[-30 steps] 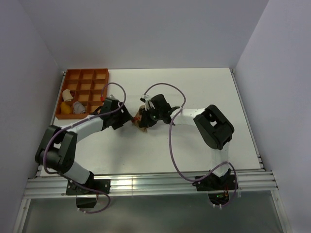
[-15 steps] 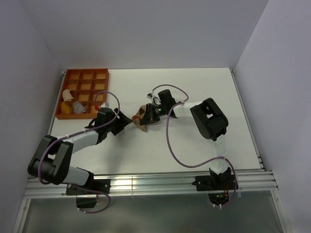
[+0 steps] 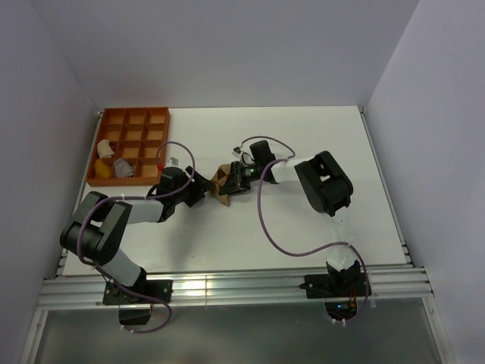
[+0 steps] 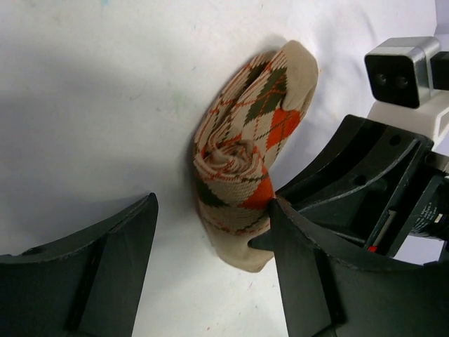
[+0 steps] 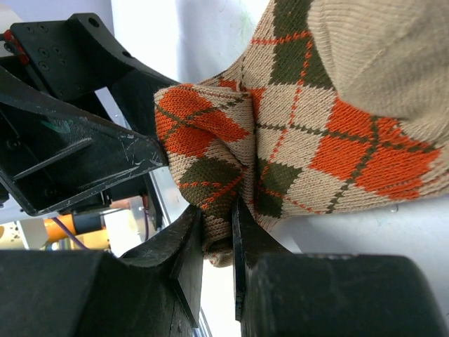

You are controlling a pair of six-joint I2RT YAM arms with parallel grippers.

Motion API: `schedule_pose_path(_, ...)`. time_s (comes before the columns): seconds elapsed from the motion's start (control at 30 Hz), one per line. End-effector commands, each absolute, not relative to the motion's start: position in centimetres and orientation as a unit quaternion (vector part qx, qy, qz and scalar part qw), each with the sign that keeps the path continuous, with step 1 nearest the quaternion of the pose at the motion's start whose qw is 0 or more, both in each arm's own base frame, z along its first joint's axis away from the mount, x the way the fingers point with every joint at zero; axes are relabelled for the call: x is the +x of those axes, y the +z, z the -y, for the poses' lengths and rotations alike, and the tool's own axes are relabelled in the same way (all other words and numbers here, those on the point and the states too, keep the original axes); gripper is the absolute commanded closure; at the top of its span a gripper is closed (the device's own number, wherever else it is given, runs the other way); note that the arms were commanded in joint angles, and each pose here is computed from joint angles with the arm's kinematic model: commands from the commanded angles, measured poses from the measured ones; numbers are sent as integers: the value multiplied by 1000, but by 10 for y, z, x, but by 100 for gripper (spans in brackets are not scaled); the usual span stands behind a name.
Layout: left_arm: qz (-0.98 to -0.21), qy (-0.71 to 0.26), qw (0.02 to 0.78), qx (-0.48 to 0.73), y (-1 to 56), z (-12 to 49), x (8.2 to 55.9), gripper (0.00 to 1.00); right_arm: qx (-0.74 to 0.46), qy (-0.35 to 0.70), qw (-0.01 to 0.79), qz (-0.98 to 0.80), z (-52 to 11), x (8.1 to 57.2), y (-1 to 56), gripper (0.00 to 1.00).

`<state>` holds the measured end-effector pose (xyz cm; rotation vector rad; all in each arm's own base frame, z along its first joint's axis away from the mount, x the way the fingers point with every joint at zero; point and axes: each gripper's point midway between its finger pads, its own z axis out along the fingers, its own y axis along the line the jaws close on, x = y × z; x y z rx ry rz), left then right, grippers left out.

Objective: Roll the socks
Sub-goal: Roll the sock at the center of the board.

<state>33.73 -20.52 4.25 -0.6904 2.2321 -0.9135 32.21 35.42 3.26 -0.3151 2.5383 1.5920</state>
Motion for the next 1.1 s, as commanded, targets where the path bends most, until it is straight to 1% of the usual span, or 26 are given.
schedule_pose_path(0.0,-842,-353,315,-260,44,212,347,30,-56,469,11,-882,-338,308,-18,100)
schedule_pose_path(0.33,-856,-331,295,-267,17,216,343,39,-50,473,-2,-880,-338,310,-22,100)
schedule_pose_path(0.43,-859,-325,289,-269,9,217,340,48,-48,473,-3,-880,-337,312,-24,100)
schedule_pose_path(0.53,-863,-318,285,-270,5,216,340,59,-54,467,3,-882,-335,316,-25,100)
schedule_pose_path(0.57,-866,-313,282,-269,3,215,339,66,-59,466,9,-883,-336,317,-25,100)
schedule_pose_path(0.63,-869,-306,284,-265,5,214,341,73,-60,457,13,-888,-333,319,-25,100)
schedule_pose_path(0.67,-871,-301,285,-264,4,213,341,81,-66,457,22,-887,-334,321,-20,100)
schedule_pose_path(0.7,-876,-292,279,-264,2,211,339,85,-71,454,31,-887,-334,324,-17,100)
schedule_pose_path(0.73,-877,-288,281,-262,3,211,341,88,-76,452,37,-888,-333,325,-15,97)
schedule_pose_path(0.77,-879,-283,280,-261,3,210,341,94,-83,445,47,-891,-332,327,-14,95)
schedule_pose_path(0.8,-886,-272,271,-261,-1,208,337,95,-92,446,64,-888,-333,331,-3,93)
schedule_pose_path(0.87,-891,-265,270,-252,0,208,340,99,-106,434,102,-889,-329,339,7,81)
schedule_pose_path(0.9,-895,-258,266,-249,-3,207,340,100,-119,437,131,-882,-330,343,27,75)
schedule_pose_path(0.93,-903,-245,258,-242,-4,207,340,100,-129,429,146,-882,-325,342,30,63)
schedule_pose_path(1.03,-913,-230,249,-228,-4,207,341,100,-156,399,220,-876,-318,349,54,53)
schedule_pose_path(1.07,-916,-226,244,-225,-5,206,340,100,-174,375,253,-875,-314,354,59,51)
